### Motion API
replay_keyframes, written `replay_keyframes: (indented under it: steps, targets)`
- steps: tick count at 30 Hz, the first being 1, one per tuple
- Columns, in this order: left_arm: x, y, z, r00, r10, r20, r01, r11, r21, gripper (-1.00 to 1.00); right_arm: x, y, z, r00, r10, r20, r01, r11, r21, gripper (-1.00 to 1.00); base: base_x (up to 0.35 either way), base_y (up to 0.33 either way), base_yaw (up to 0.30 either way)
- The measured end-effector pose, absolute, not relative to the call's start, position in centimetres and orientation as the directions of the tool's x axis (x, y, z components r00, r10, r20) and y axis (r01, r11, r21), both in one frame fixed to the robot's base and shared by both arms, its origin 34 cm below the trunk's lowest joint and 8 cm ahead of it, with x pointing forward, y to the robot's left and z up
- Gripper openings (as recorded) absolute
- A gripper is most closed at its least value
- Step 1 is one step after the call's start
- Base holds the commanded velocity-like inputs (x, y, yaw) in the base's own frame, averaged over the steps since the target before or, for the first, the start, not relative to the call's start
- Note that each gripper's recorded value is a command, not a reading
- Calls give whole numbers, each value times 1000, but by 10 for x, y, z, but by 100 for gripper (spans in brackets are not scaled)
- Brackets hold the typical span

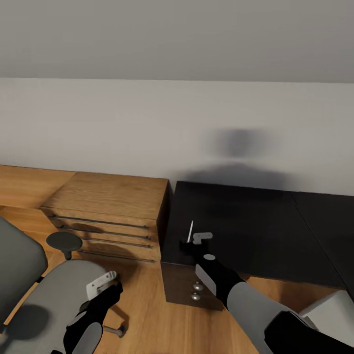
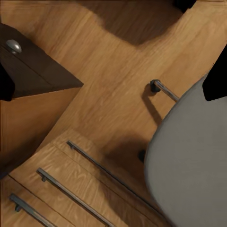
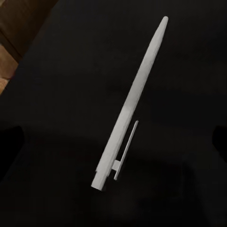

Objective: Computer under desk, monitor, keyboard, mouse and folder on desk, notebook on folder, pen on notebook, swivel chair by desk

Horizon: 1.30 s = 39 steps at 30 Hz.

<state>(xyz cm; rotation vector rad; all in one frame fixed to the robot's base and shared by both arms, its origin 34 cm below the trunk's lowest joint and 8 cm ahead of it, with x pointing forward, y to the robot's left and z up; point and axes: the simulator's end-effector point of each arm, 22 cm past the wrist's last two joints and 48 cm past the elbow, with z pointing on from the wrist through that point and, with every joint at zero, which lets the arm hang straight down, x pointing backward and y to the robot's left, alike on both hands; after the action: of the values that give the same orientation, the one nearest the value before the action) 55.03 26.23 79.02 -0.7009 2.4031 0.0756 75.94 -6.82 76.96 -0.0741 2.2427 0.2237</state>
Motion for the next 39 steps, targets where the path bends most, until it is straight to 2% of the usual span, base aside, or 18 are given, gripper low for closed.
replay_keyframes:
  steps: [12, 39]
  targets:
    - [547, 234, 787, -678, -462, -572, -476, 869, -138, 100, 776, -69, 786, -615, 29, -788, -119, 985, 128, 100, 0, 0, 37]
    - [547, 234, 787, -679, -460, -572, -473, 870, -137, 100, 774, -66, 785, -592, 21, -806, -149, 980, 134, 100, 38, 0, 0]
